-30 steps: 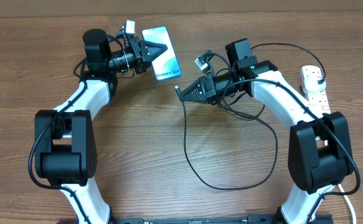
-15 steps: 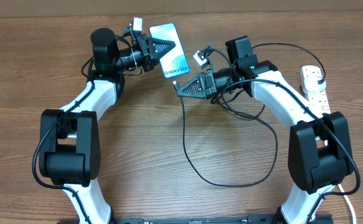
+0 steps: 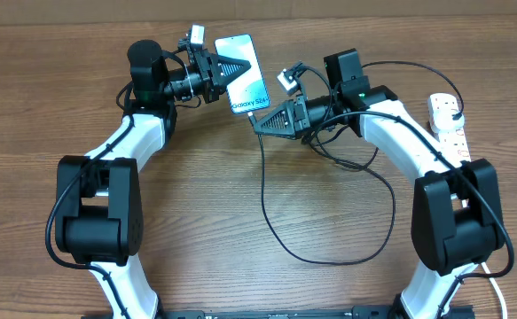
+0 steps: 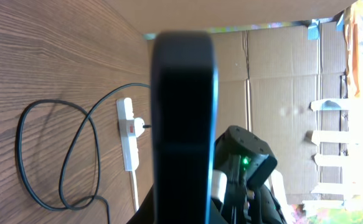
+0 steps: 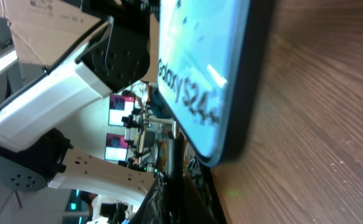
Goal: Plug charger to phone and switch on socket
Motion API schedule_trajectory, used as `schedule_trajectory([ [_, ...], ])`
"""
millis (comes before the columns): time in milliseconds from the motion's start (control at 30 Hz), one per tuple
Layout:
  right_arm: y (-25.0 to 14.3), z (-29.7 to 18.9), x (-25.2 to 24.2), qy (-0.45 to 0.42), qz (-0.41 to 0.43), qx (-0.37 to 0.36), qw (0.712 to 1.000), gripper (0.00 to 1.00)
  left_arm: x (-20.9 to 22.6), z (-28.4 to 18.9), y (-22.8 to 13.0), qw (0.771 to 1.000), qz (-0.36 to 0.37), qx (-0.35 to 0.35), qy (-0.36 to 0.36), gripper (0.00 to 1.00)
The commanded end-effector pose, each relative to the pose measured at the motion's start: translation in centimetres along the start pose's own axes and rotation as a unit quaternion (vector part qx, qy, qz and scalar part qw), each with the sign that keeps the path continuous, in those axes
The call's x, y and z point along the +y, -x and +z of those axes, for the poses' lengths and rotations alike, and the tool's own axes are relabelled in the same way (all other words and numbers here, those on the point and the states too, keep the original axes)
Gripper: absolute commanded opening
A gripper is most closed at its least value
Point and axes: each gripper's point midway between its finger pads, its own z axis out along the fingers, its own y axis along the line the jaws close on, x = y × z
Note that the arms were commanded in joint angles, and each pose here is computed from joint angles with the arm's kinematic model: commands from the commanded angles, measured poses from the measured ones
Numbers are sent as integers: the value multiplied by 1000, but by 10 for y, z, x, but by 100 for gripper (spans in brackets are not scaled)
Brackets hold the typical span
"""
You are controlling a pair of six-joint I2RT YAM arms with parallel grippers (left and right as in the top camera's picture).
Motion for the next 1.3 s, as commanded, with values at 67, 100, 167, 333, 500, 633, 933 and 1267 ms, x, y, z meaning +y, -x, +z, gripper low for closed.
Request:
schedule_trajectory([
  [67, 5, -15, 3, 4, 3, -15, 1000, 4, -8, 0, -3, 1000, 4, 14, -10, 5],
  [100, 5, -15, 2, 4, 3, -15, 1000, 4, -9, 0, -3, 1000, 3, 14, -11, 4],
  [167, 5, -15, 2, 4, 2, -16, 1000, 4, -10, 0, -2, 1000, 7, 13, -13, 5],
  [333, 8, -15, 4, 5, -4, -18, 1000, 4, -10, 3, -3, 1000, 5, 13, -13, 5],
  [500, 9, -15, 4, 6, -4, -20, 1000, 4, -10, 3, -3, 1000, 4, 12, -13, 4],
  [633, 9, -14, 5, 7, -4, -18, 1000, 4, -10, 5, -4, 1000, 4, 10, -12, 4],
  [933, 7, -12, 5, 8, -2, -15, 1000, 4, -11, 11, -5, 1000, 4, 8, -11, 4],
  [1267, 6, -11, 5, 8, 1, -14, 1000, 4, -16, 11, -4, 1000, 6, 5, -18, 5],
])
